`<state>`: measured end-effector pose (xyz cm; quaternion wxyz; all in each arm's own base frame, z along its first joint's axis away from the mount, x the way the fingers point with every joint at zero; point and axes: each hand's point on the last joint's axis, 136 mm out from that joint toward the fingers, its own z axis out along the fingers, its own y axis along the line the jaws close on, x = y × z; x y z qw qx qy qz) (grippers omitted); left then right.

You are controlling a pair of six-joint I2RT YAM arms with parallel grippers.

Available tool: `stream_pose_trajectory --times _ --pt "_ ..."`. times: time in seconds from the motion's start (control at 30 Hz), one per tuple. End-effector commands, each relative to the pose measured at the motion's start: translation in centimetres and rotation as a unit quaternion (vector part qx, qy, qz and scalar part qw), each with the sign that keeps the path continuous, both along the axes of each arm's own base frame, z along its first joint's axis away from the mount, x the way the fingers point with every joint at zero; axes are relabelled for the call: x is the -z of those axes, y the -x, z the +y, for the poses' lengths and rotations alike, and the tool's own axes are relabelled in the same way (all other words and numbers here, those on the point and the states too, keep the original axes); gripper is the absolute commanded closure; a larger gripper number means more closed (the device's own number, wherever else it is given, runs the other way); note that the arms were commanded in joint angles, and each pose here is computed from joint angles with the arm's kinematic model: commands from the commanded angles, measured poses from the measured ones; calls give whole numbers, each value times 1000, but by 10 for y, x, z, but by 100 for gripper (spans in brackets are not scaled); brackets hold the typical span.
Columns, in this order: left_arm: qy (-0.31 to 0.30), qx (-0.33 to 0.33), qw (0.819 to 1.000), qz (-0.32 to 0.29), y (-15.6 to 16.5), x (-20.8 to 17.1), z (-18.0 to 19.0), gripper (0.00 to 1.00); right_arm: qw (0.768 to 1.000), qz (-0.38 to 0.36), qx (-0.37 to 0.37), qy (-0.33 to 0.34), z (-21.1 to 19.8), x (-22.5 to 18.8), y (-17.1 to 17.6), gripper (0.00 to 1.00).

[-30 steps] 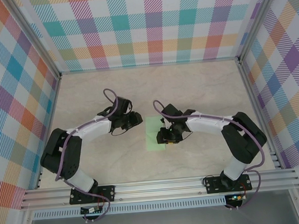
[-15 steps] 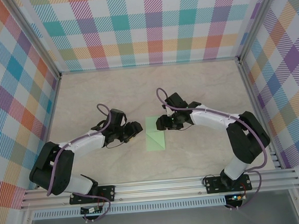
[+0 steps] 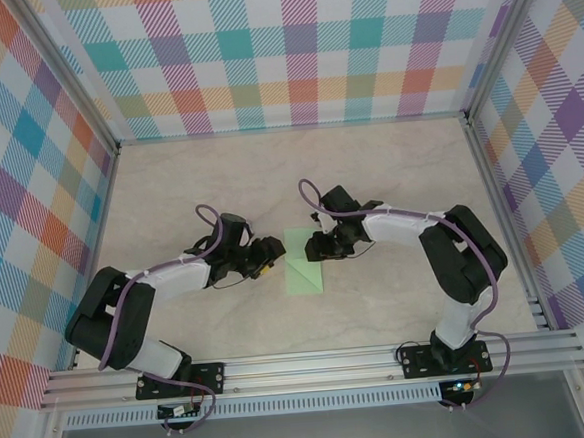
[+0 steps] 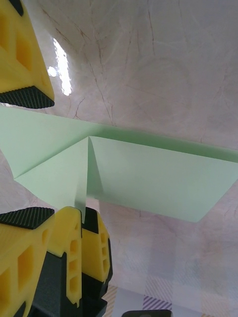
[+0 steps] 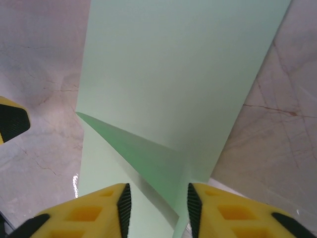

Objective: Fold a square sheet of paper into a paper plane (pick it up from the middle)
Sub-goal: Turn over the paper at the center of the table.

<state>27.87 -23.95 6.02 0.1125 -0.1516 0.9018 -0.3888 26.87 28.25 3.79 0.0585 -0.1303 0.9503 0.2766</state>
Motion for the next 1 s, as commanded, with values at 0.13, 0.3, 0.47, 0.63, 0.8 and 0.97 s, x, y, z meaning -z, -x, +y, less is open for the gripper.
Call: stream_pose_trajectory --times 0.13,0.3,0.47,0.63,0.8,0.97 --pt "17 22 1000 4 6 3 -12 42 1000 14 10 -16 -2 6 -2 79" --pt "24 39 999 -3 7 4 -20 43 999 17 25 -18 -5 9 -4 84" --pt "34 55 998 -3 9 8 -29 45 999 19 41 -21 -9 10 -6 88" --pt "35 75 996 -10 10 9 -39 51 999 21 43 -23 -9 9 -6 88" --pt "36 86 995 -17 6 8 -46 57 999 23 44 -22 -10 10 -6 88" --pt "37 93 995 -15 3 10 -52 62 998 24 44 -22 -10 11 -5 88"
